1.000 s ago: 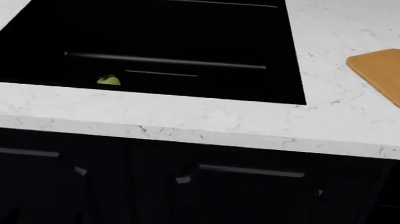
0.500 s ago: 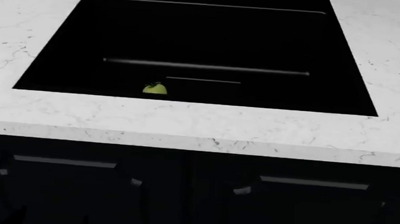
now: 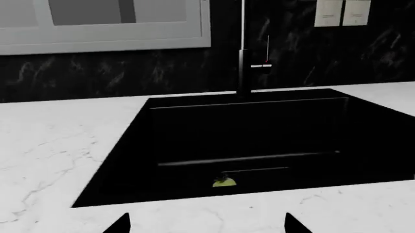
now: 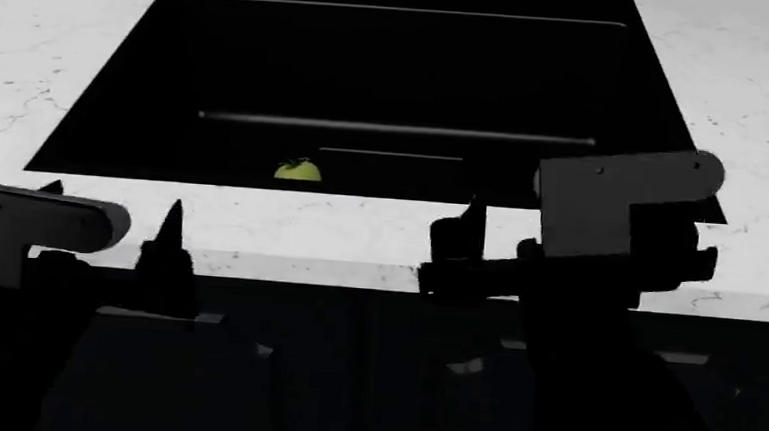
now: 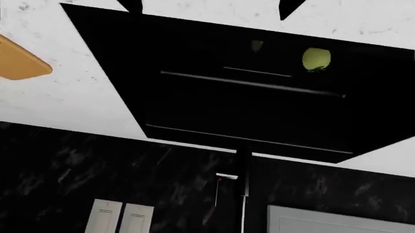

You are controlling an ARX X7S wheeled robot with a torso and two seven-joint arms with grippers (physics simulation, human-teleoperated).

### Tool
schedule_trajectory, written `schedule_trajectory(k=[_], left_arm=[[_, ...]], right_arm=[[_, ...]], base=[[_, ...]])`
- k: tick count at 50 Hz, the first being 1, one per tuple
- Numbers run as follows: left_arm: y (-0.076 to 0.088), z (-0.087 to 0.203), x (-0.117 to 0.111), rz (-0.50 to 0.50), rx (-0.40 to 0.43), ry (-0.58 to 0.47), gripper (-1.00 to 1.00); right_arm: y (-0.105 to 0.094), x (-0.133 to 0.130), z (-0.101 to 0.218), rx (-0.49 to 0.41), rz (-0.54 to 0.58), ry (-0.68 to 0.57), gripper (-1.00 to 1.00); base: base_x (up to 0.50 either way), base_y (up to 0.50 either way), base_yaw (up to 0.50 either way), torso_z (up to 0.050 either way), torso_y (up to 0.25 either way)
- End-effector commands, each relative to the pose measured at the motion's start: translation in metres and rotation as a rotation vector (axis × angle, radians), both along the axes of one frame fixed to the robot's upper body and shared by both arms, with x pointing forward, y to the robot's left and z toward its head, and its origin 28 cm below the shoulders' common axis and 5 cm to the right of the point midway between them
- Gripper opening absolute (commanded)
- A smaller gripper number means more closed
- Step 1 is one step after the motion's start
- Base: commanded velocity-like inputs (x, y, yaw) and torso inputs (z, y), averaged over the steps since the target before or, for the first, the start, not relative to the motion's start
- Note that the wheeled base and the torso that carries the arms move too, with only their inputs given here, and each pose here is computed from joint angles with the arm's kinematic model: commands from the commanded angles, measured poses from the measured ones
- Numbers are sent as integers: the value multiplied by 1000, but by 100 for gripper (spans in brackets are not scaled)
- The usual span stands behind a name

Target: Pick the vegetables from the sink and place them on the cutting board.

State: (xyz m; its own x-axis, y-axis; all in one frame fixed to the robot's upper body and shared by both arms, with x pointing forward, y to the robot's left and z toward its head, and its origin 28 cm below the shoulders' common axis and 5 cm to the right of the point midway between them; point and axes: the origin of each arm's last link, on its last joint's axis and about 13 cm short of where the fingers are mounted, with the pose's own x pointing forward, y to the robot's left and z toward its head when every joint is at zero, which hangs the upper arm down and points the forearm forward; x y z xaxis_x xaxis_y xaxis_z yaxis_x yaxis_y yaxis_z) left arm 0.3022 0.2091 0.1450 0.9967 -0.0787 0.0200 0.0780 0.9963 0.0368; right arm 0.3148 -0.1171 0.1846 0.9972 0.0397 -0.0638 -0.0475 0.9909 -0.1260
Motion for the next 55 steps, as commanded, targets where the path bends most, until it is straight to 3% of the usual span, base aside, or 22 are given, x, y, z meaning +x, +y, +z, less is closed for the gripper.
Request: schedule_trajectory(k=[1,9,14,19,25,34,55], left_arm=[[11,52,63,92,-20,73,100],[14,55,106,161,-10,167,100],[15,56,114,180,4,183,100],[20,55,113,184,-11,184,100],[24,56,112,189,42,166,100],[28,52,112,202,25,173,100],[35,43,108,200,53,194,100]], right_arm=[[-13,58,61,12,-56,52,100],[-17,96,55,-60,-115,157,100],[-19,109,54,-61,-136,167,100],[-24,106,49,-99,-130,175,100],[-25,99,50,-138,-131,175,100],[-18,97,45,-117,-88,172,100],[-22,90,48,-95,-91,172,100]], base=[[0,0,0,0,0],[0,0,0,0,0],[0,0,0,0,0],[455,0,0,0,0],[500,0,0,0,0],[500,0,0,0,0],[500,0,0,0,1]])
